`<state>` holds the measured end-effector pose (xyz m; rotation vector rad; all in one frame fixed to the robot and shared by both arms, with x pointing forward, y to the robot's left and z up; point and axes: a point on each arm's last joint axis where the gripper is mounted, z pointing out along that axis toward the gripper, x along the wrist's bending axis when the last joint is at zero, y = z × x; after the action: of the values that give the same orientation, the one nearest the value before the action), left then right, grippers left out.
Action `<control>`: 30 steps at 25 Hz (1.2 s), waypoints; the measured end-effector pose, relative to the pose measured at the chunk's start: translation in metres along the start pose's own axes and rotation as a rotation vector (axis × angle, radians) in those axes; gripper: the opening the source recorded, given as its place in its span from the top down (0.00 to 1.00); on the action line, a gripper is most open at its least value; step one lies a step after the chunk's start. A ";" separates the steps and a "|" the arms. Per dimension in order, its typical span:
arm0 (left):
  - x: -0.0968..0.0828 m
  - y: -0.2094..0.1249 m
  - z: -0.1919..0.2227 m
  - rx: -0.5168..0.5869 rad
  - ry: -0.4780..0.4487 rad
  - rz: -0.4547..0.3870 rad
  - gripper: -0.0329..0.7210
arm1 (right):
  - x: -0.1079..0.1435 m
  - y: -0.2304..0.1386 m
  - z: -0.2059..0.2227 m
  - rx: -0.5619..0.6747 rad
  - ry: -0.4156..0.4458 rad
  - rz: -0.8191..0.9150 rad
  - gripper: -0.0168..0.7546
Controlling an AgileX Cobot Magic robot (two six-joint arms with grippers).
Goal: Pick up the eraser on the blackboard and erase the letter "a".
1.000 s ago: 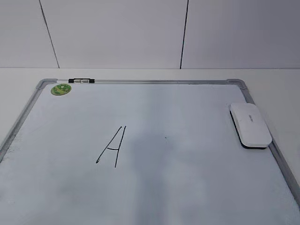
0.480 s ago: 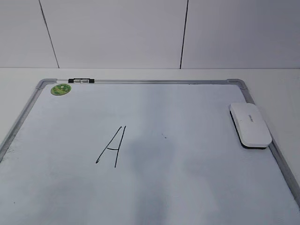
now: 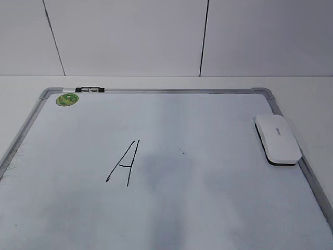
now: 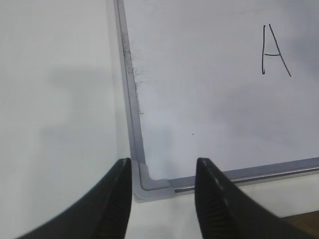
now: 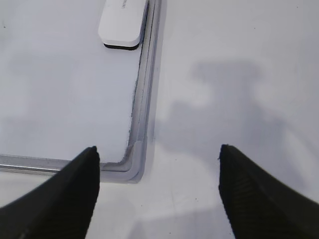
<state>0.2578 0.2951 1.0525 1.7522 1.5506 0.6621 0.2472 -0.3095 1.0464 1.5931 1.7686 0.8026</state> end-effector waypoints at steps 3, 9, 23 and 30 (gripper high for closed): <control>0.000 0.000 0.000 0.000 0.001 0.000 0.53 | 0.000 0.000 0.001 -0.004 -0.001 -0.003 0.21; 0.000 0.000 0.000 0.000 -0.004 -0.002 0.53 | 0.000 0.000 0.001 -0.008 -0.002 -0.004 0.21; 0.000 0.000 0.000 -0.003 -0.005 -0.002 0.59 | 0.000 0.000 0.000 -0.019 -0.002 -0.004 0.21; 0.000 -0.010 -0.014 -0.107 -0.012 0.001 0.62 | -0.002 -0.010 -0.012 -0.126 0.003 0.010 0.21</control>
<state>0.2413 0.2975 1.0538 1.6750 1.4787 0.7206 0.2318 -0.3131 1.0463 1.5205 1.6792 0.9034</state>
